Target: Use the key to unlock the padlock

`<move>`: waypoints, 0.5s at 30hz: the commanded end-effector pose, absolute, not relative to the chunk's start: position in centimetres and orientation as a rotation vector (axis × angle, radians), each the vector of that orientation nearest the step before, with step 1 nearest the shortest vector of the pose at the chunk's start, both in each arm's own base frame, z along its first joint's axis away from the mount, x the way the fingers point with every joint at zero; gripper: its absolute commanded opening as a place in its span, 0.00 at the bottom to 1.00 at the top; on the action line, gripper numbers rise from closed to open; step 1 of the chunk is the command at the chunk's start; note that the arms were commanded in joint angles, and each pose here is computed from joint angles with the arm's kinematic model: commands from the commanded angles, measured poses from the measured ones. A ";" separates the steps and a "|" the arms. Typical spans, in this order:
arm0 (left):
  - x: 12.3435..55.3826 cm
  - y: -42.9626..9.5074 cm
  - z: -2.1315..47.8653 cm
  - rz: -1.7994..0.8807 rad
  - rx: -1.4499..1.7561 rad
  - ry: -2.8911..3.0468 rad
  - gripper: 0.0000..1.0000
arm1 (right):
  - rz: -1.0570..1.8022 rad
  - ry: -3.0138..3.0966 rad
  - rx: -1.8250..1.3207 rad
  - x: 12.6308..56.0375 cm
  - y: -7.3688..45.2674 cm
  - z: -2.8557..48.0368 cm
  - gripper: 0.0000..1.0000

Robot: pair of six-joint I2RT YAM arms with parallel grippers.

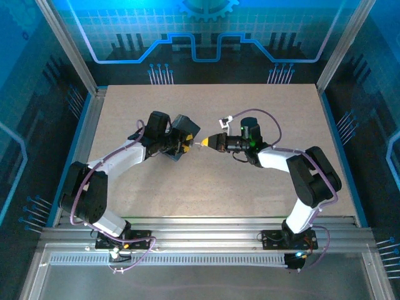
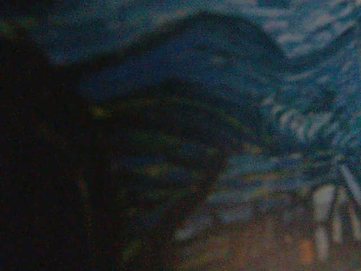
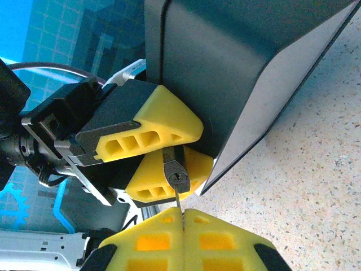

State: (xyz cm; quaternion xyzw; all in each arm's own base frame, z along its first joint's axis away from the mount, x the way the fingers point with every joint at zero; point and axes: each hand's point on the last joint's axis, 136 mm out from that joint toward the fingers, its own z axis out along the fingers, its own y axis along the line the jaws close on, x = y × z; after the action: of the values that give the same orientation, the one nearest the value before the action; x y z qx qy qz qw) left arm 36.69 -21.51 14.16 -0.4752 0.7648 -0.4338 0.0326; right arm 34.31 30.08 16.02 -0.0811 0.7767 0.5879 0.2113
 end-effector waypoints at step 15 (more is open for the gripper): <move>37.0 -21.2 16.7 -1.462 -1.415 2.260 0.00 | 1.690 2.099 -0.293 34.8 31.9 18.0 0.00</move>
State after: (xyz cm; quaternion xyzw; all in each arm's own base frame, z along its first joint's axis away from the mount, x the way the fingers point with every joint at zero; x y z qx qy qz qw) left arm 36.65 -21.35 14.12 -0.4786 0.7551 -0.4468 0.0330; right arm 34.89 31.18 17.23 -0.0912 0.7647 0.6020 0.2108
